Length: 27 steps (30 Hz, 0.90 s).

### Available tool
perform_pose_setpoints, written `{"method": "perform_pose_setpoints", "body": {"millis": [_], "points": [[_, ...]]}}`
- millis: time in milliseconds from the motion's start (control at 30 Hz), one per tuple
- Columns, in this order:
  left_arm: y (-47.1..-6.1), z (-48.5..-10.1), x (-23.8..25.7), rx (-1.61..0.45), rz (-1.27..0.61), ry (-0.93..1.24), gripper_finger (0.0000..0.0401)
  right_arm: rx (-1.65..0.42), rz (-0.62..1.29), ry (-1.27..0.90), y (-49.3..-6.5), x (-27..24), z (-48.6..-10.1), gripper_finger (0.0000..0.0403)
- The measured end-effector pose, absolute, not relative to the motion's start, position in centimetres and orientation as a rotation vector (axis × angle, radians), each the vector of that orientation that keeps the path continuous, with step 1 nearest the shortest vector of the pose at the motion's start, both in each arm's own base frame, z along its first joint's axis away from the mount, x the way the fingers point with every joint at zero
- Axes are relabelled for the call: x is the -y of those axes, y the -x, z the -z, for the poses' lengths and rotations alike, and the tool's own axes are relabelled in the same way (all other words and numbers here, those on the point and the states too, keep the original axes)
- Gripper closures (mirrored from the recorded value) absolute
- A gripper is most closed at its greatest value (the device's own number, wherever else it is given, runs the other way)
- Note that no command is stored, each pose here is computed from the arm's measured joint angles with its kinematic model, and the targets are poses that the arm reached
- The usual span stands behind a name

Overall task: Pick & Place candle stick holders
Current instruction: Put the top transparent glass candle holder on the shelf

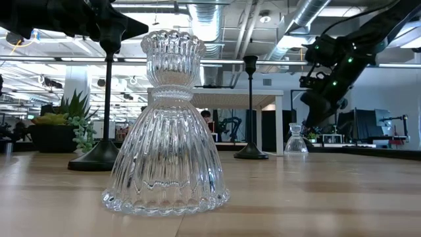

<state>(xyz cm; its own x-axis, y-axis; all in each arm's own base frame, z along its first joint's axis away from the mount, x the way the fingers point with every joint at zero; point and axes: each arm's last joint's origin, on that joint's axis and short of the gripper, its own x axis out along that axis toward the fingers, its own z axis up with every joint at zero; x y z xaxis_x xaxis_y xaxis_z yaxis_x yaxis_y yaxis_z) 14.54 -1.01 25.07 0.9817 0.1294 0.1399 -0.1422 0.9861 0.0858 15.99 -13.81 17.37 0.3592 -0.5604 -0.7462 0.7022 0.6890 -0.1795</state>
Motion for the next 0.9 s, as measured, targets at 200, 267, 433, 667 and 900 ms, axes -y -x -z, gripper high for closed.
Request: {"method": "perform_pose_setpoints", "body": {"millis": [200,267,433,667,900], "points": [[-14.5,-25.1,1.0,0.134,-0.137,-0.096,0.0393,-0.839,0.859,-0.251,-16.3,14.1,-17.3,0.0197],[-14.5,-25.1,1.0,0.134,-0.137,-0.096,0.0393,-0.828,0.860,-0.250,-16.5,14.2,-17.6,0.0162],[-14.5,-25.1,1.0,0.134,-0.137,-0.096,0.0393,-0.744,0.851,-0.301,-17.0,15.2,-19.5,0.0120],[-14.5,-25.1,1.0,0.134,-0.137,-0.096,0.0393,-0.796,0.856,-0.344,-17.5,17.9,-20.5,0.0118],[-14.5,-25.1,1.0,0.134,-0.136,-0.096,0.0393,-0.940,0.864,-0.404,-18.5,20.6,-18.8,0.0117]]}}
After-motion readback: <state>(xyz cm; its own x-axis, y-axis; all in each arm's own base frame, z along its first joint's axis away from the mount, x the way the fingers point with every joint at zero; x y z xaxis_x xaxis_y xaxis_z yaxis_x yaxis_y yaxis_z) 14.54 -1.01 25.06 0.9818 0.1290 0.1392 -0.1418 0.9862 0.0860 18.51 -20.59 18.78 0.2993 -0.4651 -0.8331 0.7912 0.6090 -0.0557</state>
